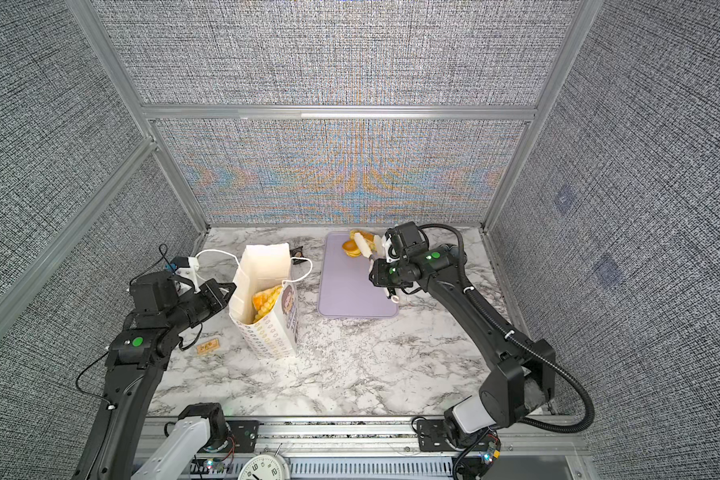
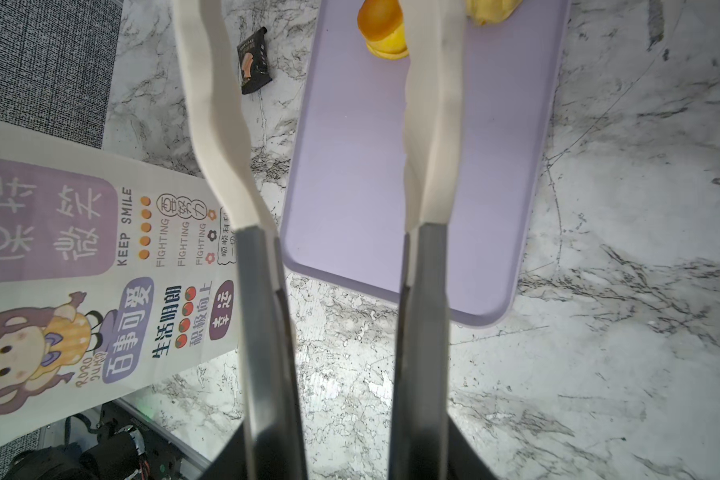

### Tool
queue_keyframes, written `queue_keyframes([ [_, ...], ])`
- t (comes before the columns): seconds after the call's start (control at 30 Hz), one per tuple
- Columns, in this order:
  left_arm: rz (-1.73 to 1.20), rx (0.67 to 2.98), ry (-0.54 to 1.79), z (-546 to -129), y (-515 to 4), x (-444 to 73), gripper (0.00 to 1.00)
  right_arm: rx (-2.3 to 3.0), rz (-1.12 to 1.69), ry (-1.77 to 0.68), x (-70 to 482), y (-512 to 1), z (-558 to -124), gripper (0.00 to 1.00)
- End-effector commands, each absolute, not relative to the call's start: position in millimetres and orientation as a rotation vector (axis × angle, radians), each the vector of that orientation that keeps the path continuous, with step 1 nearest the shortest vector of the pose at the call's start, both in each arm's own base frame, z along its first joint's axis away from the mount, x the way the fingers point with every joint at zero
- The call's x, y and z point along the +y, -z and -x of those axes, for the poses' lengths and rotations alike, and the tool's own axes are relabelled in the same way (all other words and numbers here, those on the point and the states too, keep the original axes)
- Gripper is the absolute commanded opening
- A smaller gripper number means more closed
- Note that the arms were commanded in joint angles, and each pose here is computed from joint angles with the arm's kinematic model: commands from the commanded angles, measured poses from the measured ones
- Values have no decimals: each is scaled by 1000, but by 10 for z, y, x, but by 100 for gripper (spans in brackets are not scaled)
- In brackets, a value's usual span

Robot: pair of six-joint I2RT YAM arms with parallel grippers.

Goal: Place the fake bread into the paper bag
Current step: 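Lower the tongs with the right gripper onto the round yellow bun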

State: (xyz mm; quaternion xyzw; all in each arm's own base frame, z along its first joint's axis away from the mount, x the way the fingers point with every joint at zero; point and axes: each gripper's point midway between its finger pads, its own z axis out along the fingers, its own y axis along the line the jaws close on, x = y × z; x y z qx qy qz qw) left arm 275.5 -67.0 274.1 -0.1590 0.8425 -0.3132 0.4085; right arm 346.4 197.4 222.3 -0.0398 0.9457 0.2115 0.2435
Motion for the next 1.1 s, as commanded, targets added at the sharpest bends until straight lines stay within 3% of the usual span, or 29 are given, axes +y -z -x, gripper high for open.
queue_keyframes([
  [0.0, 382, 2108, 782, -2771, -2795, -664, 0, 2586, 89, -656, 2047, -2190, -3537, 45],
  [1.07, 382, 2103, 779, -2750, -2804, -660, 0, 2708, -175, -987, 2210, -1360, -4155, 50],
])
